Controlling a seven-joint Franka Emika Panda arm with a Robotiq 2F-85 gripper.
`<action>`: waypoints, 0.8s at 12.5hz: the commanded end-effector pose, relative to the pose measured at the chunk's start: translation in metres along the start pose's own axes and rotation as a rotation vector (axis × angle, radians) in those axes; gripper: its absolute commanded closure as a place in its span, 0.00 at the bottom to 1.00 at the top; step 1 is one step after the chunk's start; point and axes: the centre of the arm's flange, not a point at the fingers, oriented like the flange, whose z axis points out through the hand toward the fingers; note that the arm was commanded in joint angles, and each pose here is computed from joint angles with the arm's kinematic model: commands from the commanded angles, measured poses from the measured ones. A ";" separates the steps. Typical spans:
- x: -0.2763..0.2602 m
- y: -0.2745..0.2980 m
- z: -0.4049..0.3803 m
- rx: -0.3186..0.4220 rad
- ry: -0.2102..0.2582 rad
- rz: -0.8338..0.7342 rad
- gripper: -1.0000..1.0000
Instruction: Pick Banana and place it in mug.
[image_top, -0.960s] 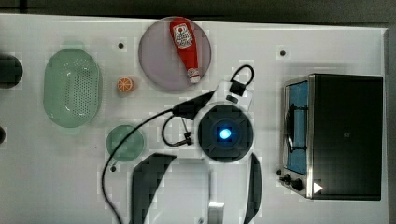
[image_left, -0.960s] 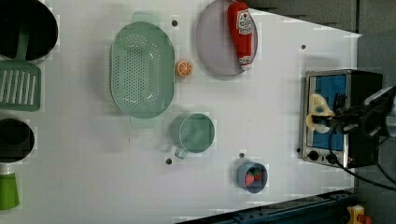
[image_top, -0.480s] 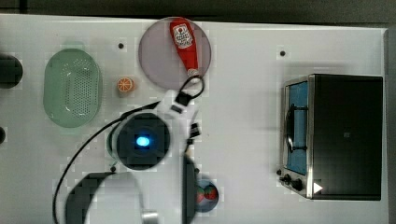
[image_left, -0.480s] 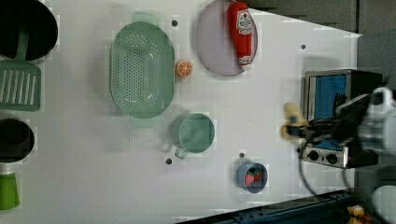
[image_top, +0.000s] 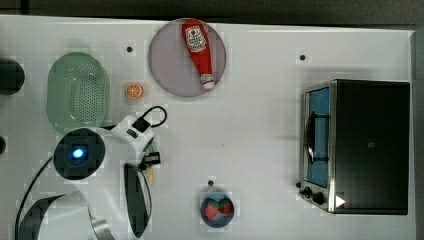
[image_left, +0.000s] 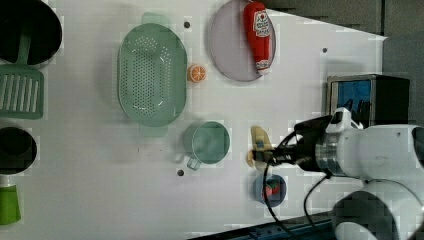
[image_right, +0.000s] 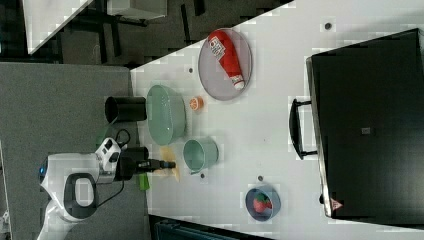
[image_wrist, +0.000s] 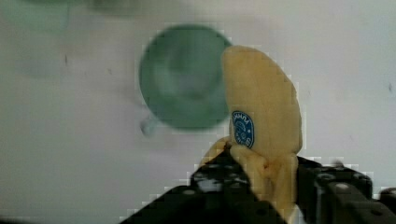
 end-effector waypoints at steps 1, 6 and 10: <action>0.016 -0.018 0.019 0.036 0.046 0.145 0.68; 0.033 -0.025 0.072 0.064 0.036 0.149 0.68; 0.038 -0.021 0.089 0.044 0.081 0.112 0.29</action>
